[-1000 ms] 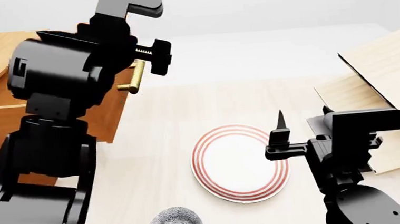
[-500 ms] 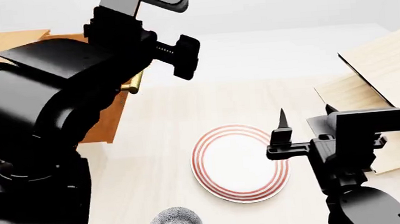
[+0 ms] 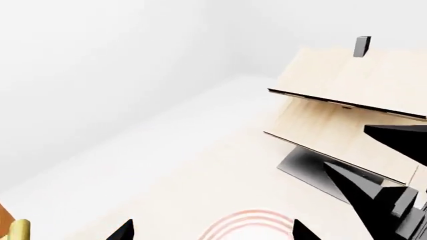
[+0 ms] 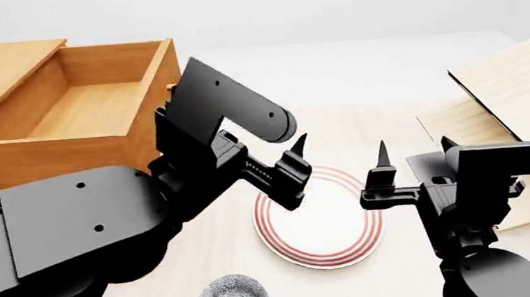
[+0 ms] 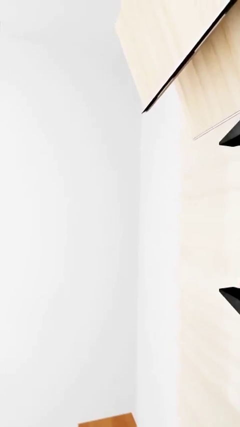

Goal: Open the top drawer of the cabinet and put the bowl in it.

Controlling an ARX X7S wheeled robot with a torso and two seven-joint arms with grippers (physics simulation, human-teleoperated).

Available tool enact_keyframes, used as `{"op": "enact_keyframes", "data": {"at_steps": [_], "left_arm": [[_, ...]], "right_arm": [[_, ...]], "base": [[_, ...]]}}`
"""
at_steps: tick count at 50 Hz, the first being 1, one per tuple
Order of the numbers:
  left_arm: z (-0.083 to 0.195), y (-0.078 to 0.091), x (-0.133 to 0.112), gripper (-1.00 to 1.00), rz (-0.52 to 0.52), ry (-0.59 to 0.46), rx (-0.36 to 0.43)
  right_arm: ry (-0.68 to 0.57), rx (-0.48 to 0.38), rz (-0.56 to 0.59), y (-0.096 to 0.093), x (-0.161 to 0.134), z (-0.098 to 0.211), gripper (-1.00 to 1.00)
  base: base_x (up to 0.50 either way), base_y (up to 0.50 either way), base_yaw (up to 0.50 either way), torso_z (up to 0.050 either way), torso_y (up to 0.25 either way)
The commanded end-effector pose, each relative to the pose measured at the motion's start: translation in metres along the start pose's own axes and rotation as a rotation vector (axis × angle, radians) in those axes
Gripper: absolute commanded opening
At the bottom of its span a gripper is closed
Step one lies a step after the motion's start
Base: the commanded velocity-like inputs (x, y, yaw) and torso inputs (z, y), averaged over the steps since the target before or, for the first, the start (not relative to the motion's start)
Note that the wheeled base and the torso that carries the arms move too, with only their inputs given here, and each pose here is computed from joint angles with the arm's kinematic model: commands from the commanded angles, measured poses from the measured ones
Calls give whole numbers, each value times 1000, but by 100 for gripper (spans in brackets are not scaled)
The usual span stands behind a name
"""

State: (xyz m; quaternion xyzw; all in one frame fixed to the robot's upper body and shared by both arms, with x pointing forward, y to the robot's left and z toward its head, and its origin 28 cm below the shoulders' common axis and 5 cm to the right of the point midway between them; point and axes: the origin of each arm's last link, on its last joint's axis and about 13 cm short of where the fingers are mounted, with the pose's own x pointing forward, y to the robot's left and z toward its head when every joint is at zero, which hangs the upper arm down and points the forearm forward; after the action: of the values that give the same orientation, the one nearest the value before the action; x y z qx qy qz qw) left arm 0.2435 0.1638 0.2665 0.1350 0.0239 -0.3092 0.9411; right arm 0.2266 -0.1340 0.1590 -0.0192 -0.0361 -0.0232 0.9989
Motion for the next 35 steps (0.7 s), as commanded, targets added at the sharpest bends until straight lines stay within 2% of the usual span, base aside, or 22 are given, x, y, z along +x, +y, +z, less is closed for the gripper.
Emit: {"op": "enact_keyframes", "data": {"at_steps": [1,14,35], "left_arm": [[-38,-22,-18,100,-88,66,16],[-70,-29,-27,100,-103,155,26],[-99,-21,-38,100,-64,252,-13]], "right_arm": [[-7,4,-11,-2,-2,3,100],[-8,4,-8,-2,-2,3,100],[3,-2,3,2,0,-1,100]], "base": [[0,0,0,0,0],[0,0,0,0,0],[0,0,0,0,0]]}}
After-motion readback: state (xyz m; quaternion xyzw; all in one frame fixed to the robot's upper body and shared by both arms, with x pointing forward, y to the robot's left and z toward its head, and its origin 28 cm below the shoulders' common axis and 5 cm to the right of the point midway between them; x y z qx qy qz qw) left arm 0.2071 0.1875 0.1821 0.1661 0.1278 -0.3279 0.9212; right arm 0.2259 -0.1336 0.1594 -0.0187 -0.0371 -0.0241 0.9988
